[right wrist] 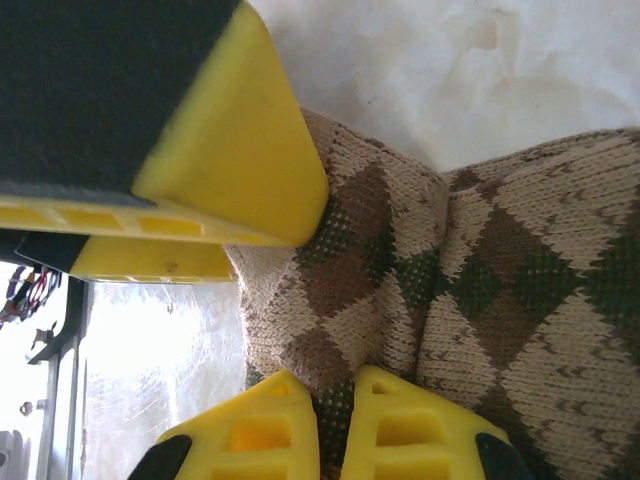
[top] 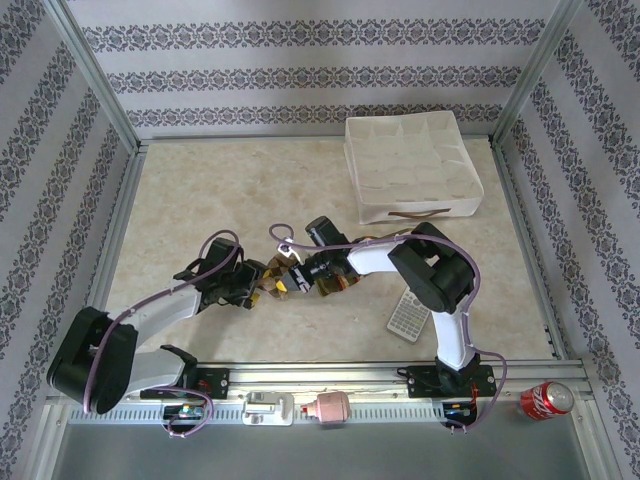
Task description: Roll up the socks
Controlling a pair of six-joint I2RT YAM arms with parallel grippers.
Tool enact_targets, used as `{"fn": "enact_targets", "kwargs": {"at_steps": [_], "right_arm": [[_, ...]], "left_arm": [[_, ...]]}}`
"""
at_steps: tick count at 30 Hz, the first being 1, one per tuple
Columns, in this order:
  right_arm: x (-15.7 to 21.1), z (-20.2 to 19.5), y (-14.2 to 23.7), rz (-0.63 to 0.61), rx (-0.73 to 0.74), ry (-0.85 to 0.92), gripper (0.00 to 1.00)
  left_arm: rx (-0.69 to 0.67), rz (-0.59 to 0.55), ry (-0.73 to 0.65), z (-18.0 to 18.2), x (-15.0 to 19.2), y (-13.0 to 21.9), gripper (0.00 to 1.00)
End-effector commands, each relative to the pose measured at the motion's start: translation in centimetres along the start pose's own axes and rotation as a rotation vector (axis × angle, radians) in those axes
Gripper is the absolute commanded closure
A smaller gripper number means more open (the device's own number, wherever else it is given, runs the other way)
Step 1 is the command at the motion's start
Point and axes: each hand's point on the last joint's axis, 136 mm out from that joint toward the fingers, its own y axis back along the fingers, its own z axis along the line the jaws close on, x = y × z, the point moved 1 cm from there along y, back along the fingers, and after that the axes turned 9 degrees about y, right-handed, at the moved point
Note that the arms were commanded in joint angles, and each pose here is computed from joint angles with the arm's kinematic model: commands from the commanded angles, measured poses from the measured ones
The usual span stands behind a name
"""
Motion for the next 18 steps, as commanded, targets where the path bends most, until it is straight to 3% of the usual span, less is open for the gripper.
{"fn": "enact_targets", "kwargs": {"at_steps": [1,6,7,10,12,16,18], "right_arm": [[9.2,-4.2,-0.1,0.239,0.155,-0.29,1.0],[8.8,-4.6,0.1,0.239,0.157,-0.293,1.0],[8.7,-4.6,0.0,0.243,0.157,-0.288,1.0],[8.4,-4.5,0.0,0.272,0.163,-0.242,1.0],[7.9,-4.2,-0.1,0.296,0.167,-0.183,1.0],[5.8,-2.9,-0.4,0.293,0.168,-0.025,0.92],[4.2,-1.8,0.0,0.258,0.214,0.093,0.81]], "left_arm": [[0.026,0.019,-0.061,-0.9,0.5,-0.6,0.42],[-0.042,0.017,-0.072,0.7,0.1,-2.0,0.52],[-0.066,0.019,-0.068,1.3,0.0,-2.3,0.58],[-0.161,0.023,-0.033,3.6,0.2,-2.5,0.87],[-0.244,0.009,-0.002,5.4,0.4,-1.7,1.0],[-0.363,-0.014,0.051,8.3,1.6,0.3,1.0],[-0.404,-0.033,0.086,9.5,2.1,0.8,1.0]]}}
